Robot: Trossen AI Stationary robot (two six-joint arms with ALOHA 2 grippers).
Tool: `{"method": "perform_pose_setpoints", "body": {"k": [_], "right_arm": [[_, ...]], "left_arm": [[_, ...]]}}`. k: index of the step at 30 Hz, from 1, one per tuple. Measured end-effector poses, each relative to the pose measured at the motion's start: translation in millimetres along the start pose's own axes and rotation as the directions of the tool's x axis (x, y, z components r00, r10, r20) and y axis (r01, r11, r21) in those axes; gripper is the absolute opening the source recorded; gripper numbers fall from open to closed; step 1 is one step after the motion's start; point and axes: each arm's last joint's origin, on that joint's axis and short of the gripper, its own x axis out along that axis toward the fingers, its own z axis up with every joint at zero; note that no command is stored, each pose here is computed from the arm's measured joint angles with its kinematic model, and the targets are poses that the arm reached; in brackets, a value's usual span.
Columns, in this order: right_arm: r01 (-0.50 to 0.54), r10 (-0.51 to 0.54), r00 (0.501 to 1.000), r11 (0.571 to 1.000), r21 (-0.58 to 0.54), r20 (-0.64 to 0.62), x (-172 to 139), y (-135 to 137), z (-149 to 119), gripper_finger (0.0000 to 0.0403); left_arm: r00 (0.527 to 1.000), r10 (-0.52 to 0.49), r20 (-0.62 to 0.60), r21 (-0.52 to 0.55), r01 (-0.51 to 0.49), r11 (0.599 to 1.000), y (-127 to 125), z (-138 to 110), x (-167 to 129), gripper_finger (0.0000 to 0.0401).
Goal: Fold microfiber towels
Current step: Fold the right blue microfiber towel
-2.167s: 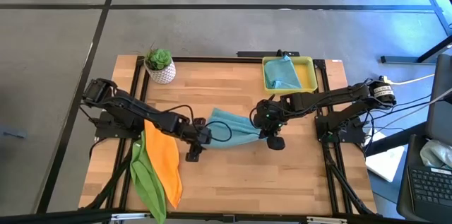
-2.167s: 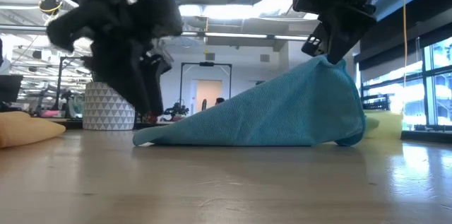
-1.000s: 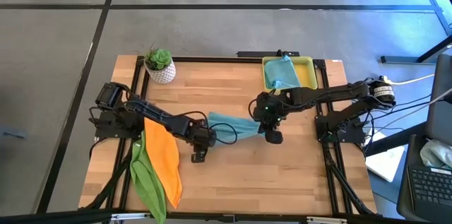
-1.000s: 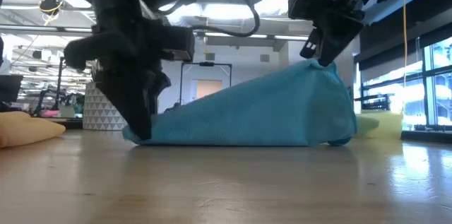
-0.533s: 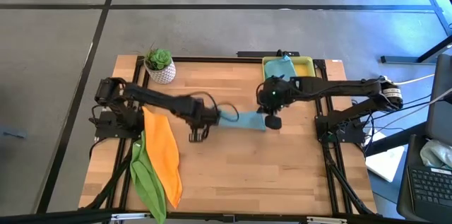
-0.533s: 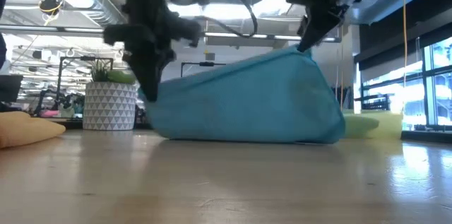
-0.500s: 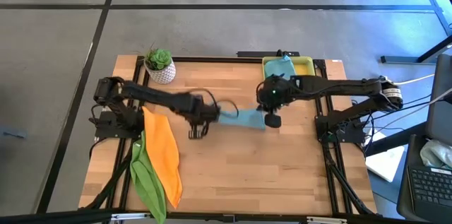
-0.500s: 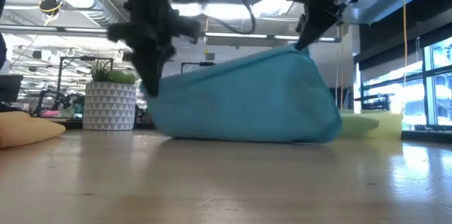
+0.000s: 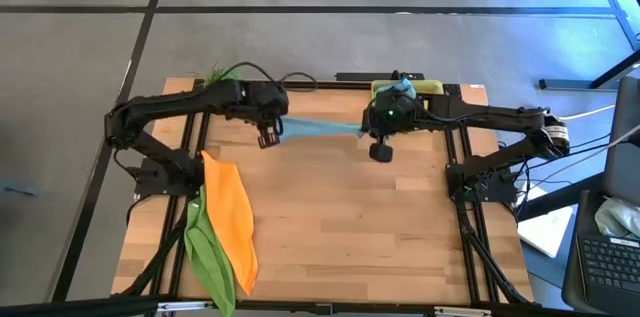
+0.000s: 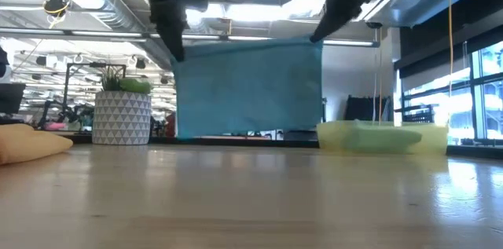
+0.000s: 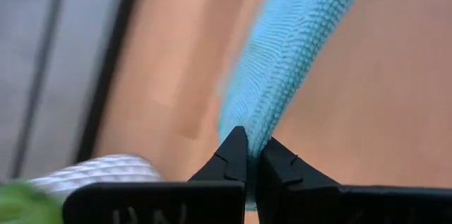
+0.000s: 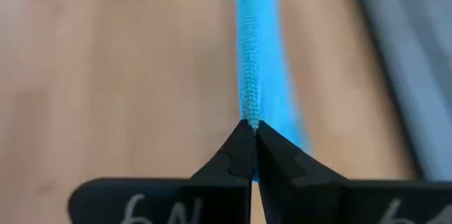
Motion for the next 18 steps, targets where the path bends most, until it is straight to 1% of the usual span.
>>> {"method": "perform_pose_setpoints", "body": {"k": [2, 5, 8, 11, 14, 15, 18], "right_arm": [[-0.076, 0.076, 0.997, 0.997, 0.011, -0.034, 10, 4, -11, 0.0009], [-0.099, 0.102, 0.993, 0.994, 0.048, -0.064, 26, 10, -29, 0.0008], [-0.112, 0.119, 0.992, 0.986, 0.128, -0.051, 43, 19, -46, 0.0009], [-0.220, 0.222, 0.975, 0.960, 0.174, 0.012, 55, 31, -56, 0.0010], [-0.365, 0.359, 0.931, 0.911, 0.193, 0.067, 64, 45, -67, 0.0010], [-0.398, 0.391, 0.917, 0.896, 0.195, 0.072, 66, 49, -70, 0.0011], [-0.422, 0.419, 0.906, 0.891, 0.170, 0.052, 70, 62, -83, 0.0014]], "left_arm": [[0.998, -0.054, -0.026, 0.016, 0.054, 0.998, -7, -5, 7, 0.0000], [0.994, -0.100, -0.047, 0.025, 0.101, 0.995, -25, -14, 22, 0.0000], [0.986, -0.156, -0.058, -0.009, 0.156, 0.988, -48, -27, 42, 0.0000], [0.971, -0.224, -0.089, -0.053, 0.220, 0.974, -74, -43, 61, 0.0000], [0.951, -0.292, -0.104, -0.085, 0.284, 0.955, -100, -59, 72, 0.0000], [0.947, -0.305, -0.099, -0.092, 0.296, 0.951, -109, -64, 75, 0.0000], [0.939, -0.341, -0.053, -0.125, 0.333, 0.935, -130, -73, 78, 0.0000]]}}
